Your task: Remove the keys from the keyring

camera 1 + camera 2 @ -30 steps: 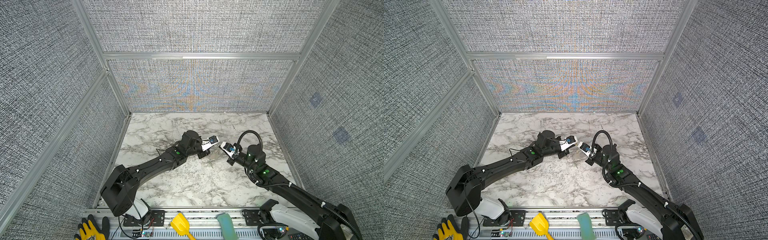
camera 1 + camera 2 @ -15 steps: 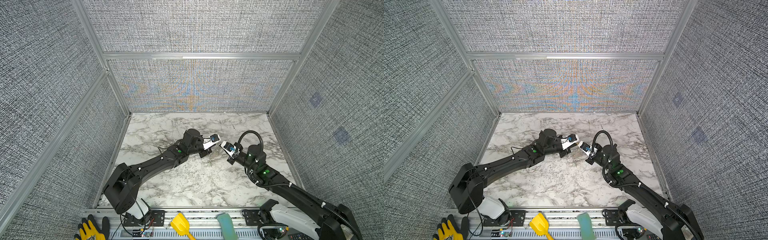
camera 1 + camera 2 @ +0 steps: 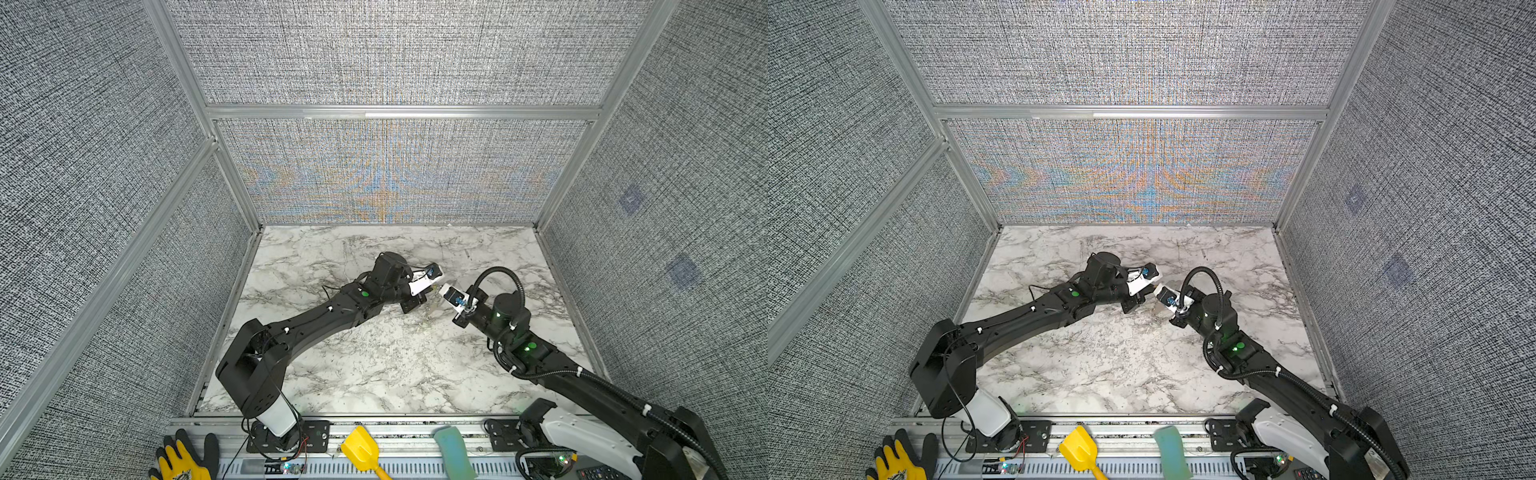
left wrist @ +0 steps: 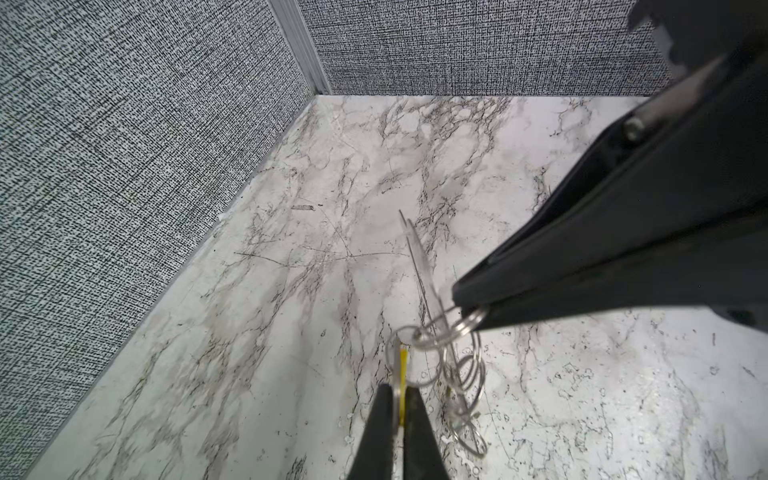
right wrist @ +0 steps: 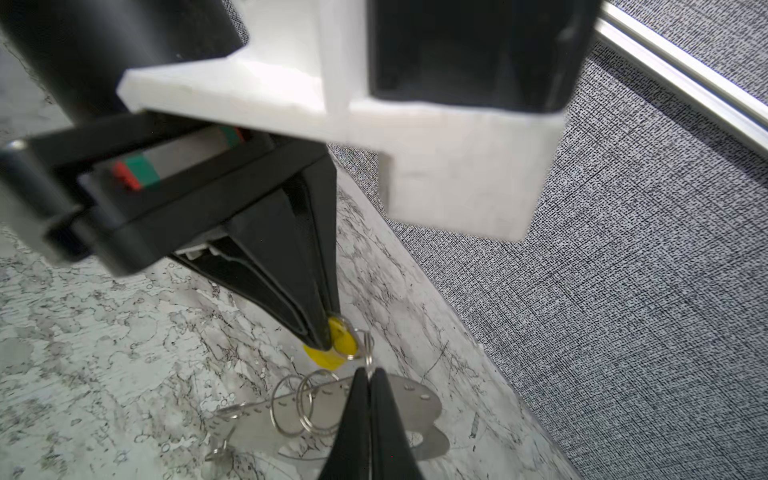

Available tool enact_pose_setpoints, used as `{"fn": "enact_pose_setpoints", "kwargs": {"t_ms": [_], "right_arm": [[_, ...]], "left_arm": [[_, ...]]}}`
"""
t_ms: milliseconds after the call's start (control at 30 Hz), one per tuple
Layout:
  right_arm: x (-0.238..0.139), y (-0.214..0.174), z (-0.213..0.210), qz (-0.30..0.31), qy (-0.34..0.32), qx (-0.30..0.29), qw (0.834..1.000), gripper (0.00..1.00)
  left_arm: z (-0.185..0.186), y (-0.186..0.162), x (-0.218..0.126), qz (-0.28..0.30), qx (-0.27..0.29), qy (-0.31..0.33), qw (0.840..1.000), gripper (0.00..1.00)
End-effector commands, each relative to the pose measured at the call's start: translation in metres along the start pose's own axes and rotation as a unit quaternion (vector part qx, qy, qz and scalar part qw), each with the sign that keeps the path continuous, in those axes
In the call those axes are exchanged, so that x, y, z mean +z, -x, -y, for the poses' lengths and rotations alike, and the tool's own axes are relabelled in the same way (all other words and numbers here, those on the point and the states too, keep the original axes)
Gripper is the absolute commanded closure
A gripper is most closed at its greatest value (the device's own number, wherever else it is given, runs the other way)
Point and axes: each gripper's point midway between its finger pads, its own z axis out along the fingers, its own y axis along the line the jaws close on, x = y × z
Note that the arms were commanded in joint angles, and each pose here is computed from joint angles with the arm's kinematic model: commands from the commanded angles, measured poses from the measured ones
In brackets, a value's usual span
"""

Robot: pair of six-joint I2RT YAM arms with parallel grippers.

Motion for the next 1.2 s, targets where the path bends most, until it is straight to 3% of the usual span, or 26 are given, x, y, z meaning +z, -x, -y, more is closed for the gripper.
{"fn": "enact_pose_setpoints", "kwargs": {"t_ms": [0, 700, 1167], "right_arm": [[-0.001, 0.006, 0.017, 0.004, -0.048, -0.018, 0.999, 1.00], [-0.002, 0.012, 0.008, 0.023, -0.025, -0.013, 0.999, 1.00], [-0.004, 0.000, 0.030, -0.014, -0.087, -0.012, 0.996, 1.00]], "left_arm": [[0.004, -0.007, 0.001, -0.016, -0.015, -0.012, 1.000, 1.00], [0.017, 0.005, 0.010, -0.034, -0.023, -0.087, 0.995, 1.00], [0.019, -0.006, 0.009, -0.060, -0.040, -0.091, 0.993, 1.00]]}}
